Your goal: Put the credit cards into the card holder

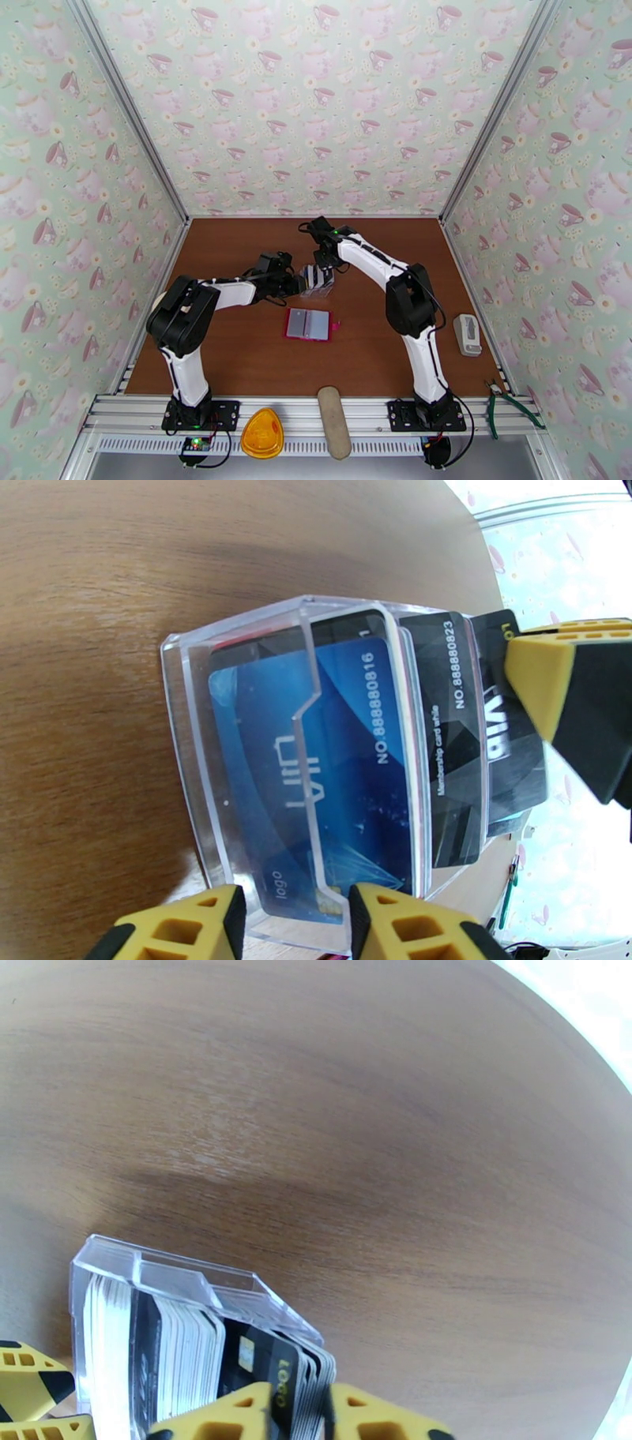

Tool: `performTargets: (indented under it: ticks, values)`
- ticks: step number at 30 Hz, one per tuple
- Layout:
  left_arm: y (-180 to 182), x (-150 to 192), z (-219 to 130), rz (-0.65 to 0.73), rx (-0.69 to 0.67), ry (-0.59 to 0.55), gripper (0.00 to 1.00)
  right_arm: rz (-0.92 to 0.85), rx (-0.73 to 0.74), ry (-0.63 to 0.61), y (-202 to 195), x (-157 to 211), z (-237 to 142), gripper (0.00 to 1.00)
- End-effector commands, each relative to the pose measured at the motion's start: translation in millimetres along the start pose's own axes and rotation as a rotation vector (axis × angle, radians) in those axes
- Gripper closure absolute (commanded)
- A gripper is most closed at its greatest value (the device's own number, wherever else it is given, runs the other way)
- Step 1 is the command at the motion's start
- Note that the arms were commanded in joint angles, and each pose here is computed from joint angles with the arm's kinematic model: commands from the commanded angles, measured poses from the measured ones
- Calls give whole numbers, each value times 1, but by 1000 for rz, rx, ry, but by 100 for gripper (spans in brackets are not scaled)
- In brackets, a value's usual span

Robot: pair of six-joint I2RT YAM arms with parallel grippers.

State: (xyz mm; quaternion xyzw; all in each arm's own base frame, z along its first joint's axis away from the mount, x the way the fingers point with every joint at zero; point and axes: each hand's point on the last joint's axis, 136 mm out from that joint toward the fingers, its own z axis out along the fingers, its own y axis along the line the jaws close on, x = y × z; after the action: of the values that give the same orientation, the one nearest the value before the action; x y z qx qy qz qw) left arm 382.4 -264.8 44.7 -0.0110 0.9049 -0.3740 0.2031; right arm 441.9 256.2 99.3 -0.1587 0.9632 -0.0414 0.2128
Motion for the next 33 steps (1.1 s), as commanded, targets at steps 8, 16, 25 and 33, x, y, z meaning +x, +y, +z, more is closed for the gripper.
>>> performTargets:
  ticks: [8,16,25,33]
  values:
    - [24,17,8,-46,-69,59,59,-15,-32,34,8,9,-4,99]
    - [24,17,9,-46,-71,63,59,21,-152,53,29,21,-3,99]
    - [24,16,8,-45,-69,59,59,54,-197,94,36,42,9,88]
    - [23,16,7,-44,-67,57,59,78,-208,88,34,47,1,86]
